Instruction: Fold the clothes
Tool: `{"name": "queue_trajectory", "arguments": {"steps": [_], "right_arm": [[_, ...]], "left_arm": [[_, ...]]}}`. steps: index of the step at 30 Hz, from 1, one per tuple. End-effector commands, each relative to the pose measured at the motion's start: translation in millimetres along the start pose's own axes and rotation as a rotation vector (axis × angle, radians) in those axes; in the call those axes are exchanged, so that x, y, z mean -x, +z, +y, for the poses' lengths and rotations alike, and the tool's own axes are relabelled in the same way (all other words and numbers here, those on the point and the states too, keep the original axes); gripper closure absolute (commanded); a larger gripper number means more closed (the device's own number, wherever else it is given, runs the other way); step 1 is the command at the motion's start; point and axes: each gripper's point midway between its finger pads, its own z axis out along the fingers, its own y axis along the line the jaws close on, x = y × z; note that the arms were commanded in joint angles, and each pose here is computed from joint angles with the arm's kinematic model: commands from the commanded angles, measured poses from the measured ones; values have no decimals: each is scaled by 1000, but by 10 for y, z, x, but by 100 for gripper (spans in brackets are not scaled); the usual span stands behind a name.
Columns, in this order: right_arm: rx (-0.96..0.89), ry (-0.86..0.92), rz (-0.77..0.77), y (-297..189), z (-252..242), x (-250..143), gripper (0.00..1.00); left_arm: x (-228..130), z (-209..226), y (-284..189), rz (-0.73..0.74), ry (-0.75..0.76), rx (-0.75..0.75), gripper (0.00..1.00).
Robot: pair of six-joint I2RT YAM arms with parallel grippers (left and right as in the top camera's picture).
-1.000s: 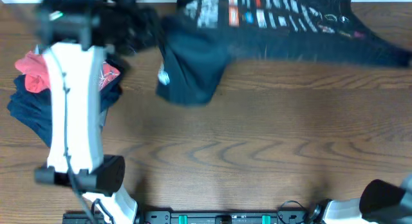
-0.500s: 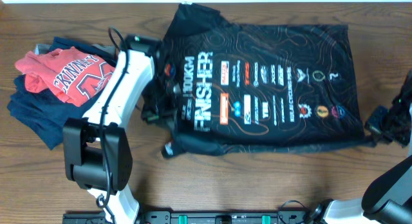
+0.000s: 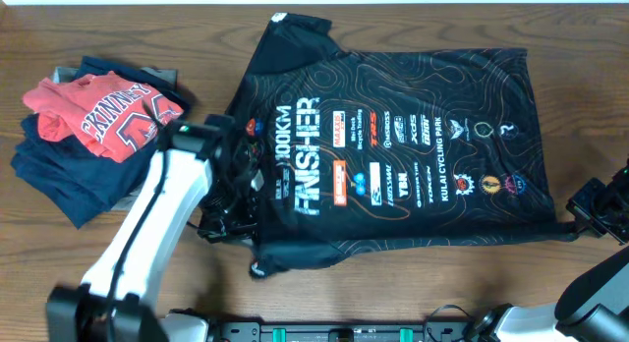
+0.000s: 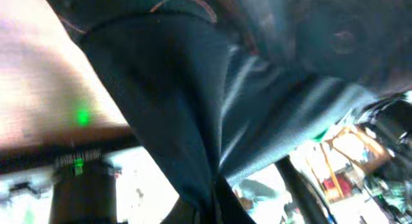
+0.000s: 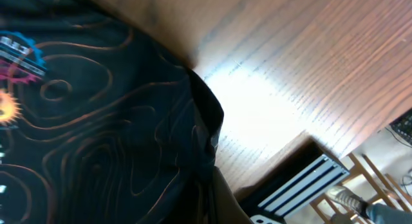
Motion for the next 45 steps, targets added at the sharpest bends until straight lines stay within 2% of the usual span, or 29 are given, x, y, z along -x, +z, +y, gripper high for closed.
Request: {"name": "queue_trajectory", "arguments": {"steps": [1, 15, 24, 32, 35, 36, 37, 39, 41, 42, 45], "right_arm": [[56, -39, -43, -73, 186, 20, 99], [175, -137, -324, -246, 806, 576, 99], [213, -158, -381, -194, 1023, 778, 97], [232, -203, -363, 93, 1317, 889, 97], [287, -223, -366, 161, 1494, 936, 91], [321, -231, -371, 162, 1572, 955, 88], [348, -238, -374, 153, 1629, 963, 84], [376, -242, -383, 124, 1679, 980, 71], [376, -240, -391, 86, 1661, 984, 65], [369, -236, -387, 77, 1630, 971, 62], [321, -221, -340, 100, 1477, 858, 62]], "left_arm": [[160, -34, -58, -109, 5, -10, 94], [1381, 29, -390, -510, -201, -172, 94], [1851, 68, -267, -565, -207, -195, 94], [2249, 71, -209, -643, -171, -218, 94], [2340, 50, -257, -680, -153, -228, 94], [2368, 38, -284, -696, -146, -233, 92], [2401, 23, -317, -714, -136, -238, 86], [2434, 3, -363, -733, -127, -244, 61], [2410, 7, -353, -721, -132, -241, 43], [2375, 19, -326, -704, -141, -236, 39], [2166, 98, -144, -596, -191, -205, 38]]}}
